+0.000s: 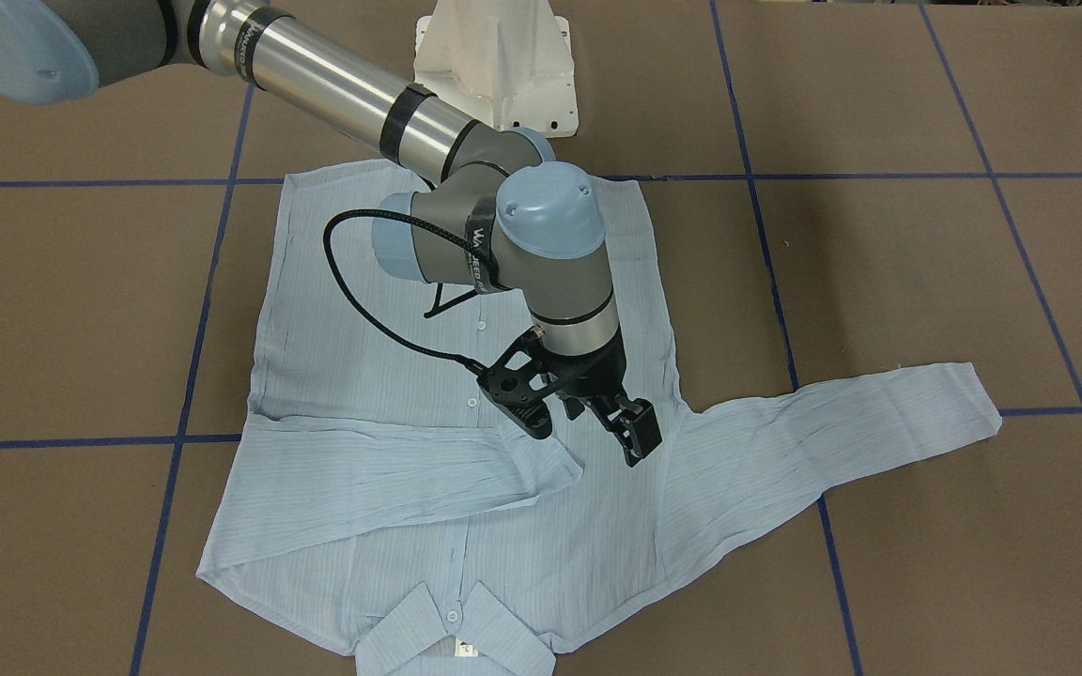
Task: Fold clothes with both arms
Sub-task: 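Lay the sleeve across the shirt body near the collar and open the right gripper, then lower the left gripper onto the other sleeve cuff and grasp it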
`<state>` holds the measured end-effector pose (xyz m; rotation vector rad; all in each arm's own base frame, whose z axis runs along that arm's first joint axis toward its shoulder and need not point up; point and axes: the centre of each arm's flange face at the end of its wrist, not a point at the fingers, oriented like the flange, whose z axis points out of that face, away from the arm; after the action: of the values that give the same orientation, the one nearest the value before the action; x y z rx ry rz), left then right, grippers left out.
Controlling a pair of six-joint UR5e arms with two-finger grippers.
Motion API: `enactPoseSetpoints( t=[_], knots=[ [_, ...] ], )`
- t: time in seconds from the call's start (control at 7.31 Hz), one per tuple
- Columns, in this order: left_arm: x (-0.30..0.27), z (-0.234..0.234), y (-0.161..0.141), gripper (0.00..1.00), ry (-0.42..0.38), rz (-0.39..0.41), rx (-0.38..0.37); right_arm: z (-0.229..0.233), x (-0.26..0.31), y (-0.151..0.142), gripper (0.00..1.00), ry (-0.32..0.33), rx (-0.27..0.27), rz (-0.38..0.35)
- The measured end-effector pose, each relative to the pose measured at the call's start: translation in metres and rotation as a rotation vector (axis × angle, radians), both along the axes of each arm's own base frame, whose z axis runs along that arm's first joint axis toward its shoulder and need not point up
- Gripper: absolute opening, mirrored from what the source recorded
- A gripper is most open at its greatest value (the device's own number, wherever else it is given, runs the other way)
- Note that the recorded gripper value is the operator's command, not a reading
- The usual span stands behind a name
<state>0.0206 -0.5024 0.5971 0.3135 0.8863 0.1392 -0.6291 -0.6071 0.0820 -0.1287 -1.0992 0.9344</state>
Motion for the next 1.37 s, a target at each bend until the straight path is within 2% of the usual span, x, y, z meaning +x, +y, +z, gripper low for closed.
enactPoseSetpoints(
  t=[0.14,0.27,0.55,0.82,1.37],
  knots=[
    [0.016,0.009,-0.009,1.0,0.006,0.016,0.003,-0.001,0.01,0.003,0.99,-0.013,0.008,0.002],
    [0.033,0.02,-0.02,0.98,0.02,0.009,-0.035,0.006,0.023,0.007,0.99,-0.02,0.011,0.0],
    [0.093,0.021,-0.039,0.96,0.055,-0.009,-0.174,0.035,0.057,0.011,0.99,-0.018,0.013,-0.011],
    [0.149,0.017,-0.038,0.88,0.061,0.01,-0.263,0.06,0.08,0.009,0.99,-0.009,0.027,-0.03],
    [0.176,0.033,-0.041,0.74,0.021,0.013,-0.277,0.072,0.086,0.01,0.99,0.002,0.039,-0.041]
  ],
)
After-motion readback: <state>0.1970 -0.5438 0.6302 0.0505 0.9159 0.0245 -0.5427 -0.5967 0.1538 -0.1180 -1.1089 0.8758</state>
